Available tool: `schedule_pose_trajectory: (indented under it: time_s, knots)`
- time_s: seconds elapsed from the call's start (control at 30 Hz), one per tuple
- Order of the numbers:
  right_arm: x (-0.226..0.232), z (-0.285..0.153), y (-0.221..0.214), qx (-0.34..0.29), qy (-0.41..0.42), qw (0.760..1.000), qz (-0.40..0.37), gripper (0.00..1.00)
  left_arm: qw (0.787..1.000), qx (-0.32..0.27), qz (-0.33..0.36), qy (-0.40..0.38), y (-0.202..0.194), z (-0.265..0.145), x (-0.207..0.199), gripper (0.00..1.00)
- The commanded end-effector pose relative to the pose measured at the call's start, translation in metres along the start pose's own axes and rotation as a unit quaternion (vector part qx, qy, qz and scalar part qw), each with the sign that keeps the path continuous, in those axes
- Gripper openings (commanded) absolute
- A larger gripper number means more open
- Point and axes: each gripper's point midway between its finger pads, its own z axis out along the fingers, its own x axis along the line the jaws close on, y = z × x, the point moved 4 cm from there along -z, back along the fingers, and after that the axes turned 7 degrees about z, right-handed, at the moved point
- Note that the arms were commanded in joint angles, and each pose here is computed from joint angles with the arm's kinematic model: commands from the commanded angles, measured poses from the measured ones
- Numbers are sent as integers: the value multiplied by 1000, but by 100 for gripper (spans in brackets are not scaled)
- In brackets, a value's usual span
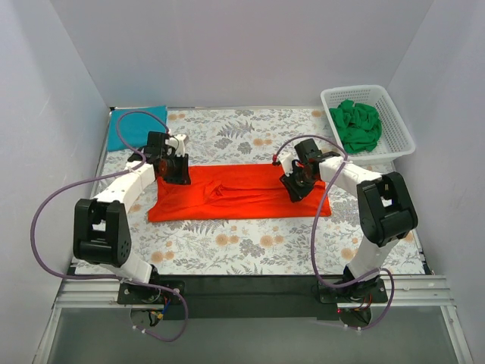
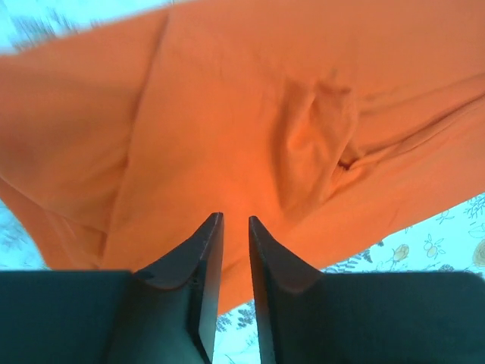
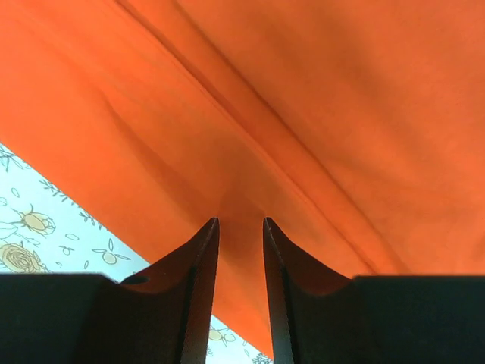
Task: Fold and stack the t-shirts
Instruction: Fold the tshirt
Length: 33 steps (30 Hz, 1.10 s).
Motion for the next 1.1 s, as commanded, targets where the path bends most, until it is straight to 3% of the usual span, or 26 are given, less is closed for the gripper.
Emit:
schedule_pose_trajectory:
  time_s: [0.0, 0.23, 0.47, 0.6, 0.63, 0.7, 0.73, 0.8, 0.9, 1.07]
  knots:
    - [-2, -1, -9, 28, -4, 1000, -6, 35, 998, 53, -27, 5, -28, 6, 0, 14]
    - [10, 6, -41, 77, 13, 997, -13, 30, 993, 106, -47, 12, -51, 33, 8, 3]
    - [52, 14, -74, 114, 72, 990, -40, 28, 988, 150, -44, 4, -37, 81, 18, 0]
    - [110, 2, -76, 121, 151, 975, -113, 25, 991, 132, -9, -1, 4, 118, 13, 0]
    - [130, -3, -74, 111, 188, 968, -127, 25, 996, 94, 13, -4, 44, 122, 6, 0]
    - [163, -21, -62, 89, 240, 953, -161, 25, 995, 96, 22, -26, 63, 141, 2, 0]
    - [175, -28, -56, 76, 268, 947, -162, 25, 997, 43, 38, -45, 112, 132, -5, 2]
    - [176, -43, -36, 50, 259, 949, -171, 25, 997, 39, 41, -57, 127, 131, -8, 11]
    - [155, -56, -15, 15, 216, 962, -165, 26, 997, -15, 67, -45, 161, 102, -11, 20]
    - [100, -44, -6, 13, 135, 984, -119, 27, 996, -34, 67, -41, 144, 73, -16, 25]
